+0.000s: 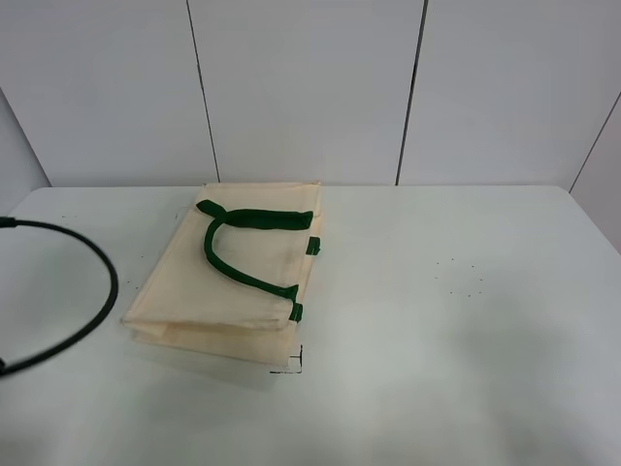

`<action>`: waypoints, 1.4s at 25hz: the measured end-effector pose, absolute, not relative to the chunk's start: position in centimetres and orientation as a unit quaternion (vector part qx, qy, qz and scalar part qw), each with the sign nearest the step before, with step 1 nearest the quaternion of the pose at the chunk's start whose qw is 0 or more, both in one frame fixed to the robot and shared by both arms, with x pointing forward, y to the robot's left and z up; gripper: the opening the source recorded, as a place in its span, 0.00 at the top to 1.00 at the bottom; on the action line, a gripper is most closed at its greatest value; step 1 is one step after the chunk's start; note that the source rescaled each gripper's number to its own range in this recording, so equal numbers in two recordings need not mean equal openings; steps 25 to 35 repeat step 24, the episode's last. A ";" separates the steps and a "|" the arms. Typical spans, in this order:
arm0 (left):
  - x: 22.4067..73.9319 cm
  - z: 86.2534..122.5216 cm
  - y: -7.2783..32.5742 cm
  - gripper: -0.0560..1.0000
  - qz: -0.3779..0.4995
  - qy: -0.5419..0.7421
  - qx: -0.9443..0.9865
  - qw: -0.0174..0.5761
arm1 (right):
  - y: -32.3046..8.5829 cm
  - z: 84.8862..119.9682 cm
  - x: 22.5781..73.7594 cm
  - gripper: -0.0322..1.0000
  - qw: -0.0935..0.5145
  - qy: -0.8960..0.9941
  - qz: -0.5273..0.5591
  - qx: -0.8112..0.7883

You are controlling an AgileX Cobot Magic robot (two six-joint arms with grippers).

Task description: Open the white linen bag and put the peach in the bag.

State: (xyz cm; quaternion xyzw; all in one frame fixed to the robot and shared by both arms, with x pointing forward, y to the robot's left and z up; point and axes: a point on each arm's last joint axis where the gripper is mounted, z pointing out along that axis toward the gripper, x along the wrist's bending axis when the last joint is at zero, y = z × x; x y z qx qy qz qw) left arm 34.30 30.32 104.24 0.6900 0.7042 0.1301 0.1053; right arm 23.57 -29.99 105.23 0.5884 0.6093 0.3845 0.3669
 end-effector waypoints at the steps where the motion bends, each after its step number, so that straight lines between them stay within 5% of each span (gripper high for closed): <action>1: 33.2 104.1 30.3 0.06 0.144 0.699 0.690 0.120 | -30.0 105.2 23.6 0.00 0.367 0.609 0.385 0.588; 16: 23.0 104.2 30.5 0.08 0.339 0.623 0.628 0.320 | -30.0 105.2 23.6 0.00 0.367 0.609 0.385 0.588; 35: 22.9 104.2 30.4 0.08 0.337 0.618 0.631 0.326 | -30.0 105.2 23.6 0.00 0.367 0.609 0.385 0.588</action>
